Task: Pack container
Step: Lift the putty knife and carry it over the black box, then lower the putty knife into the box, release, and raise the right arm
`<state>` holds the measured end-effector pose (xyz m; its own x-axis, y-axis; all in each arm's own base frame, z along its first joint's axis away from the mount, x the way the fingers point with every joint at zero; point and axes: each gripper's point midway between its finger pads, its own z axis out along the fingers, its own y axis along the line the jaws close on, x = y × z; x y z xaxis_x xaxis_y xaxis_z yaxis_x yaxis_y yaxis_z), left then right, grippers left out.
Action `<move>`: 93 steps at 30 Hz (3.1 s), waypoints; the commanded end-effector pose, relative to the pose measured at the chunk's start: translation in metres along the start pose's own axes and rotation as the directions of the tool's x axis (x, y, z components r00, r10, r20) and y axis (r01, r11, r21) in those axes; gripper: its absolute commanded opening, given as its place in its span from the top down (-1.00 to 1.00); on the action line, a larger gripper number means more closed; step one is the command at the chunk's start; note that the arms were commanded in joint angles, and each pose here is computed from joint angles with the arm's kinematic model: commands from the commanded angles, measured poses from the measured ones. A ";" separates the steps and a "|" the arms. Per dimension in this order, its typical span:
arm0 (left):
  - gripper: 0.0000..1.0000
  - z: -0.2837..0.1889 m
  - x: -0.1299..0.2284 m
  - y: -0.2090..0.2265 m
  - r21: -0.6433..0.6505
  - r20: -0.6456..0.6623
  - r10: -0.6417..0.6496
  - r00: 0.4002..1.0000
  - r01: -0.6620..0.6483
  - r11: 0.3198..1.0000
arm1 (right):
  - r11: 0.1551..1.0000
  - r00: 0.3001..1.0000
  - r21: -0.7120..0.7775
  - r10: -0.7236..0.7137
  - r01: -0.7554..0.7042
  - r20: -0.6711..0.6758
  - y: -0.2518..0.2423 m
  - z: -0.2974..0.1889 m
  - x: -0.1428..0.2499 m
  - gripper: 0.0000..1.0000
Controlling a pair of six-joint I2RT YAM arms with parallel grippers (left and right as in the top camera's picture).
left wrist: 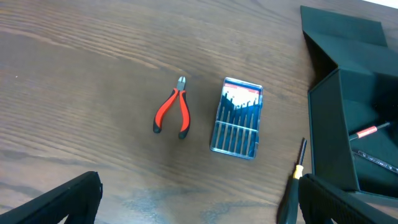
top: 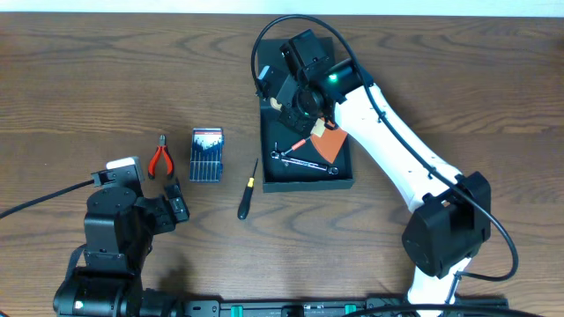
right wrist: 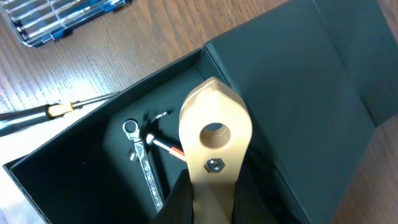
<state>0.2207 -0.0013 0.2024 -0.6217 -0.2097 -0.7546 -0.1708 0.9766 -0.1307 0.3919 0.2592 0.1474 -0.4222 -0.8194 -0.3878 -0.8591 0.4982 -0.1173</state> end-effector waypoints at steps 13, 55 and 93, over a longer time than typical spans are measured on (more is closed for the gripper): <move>-0.96 -0.005 -0.008 -0.003 0.014 0.020 -0.015 1.000 0.015 1.000 | 0.998 1.000 -0.064 -0.008 0.008 -0.005 0.011 0.019 -0.003 0.98; -0.97 -0.005 -0.008 -0.003 0.015 0.019 -0.015 1.000 0.015 1.000 | 0.989 0.995 -0.142 0.019 -0.033 -0.093 0.036 0.050 0.034 0.98; -0.97 -0.013 -0.034 -0.056 0.176 -0.313 0.061 0.948 -0.005 0.984 | 0.644 0.691 0.254 0.643 -0.721 0.330 -0.179 -0.182 0.065 -0.98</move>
<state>0.2285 -0.0351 0.2299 -0.8051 -0.2047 -0.5567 -0.0950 0.9710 -0.2195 0.4660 0.1144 0.2805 -0.7096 -0.3811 -0.5927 -0.3978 0.9109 -0.1095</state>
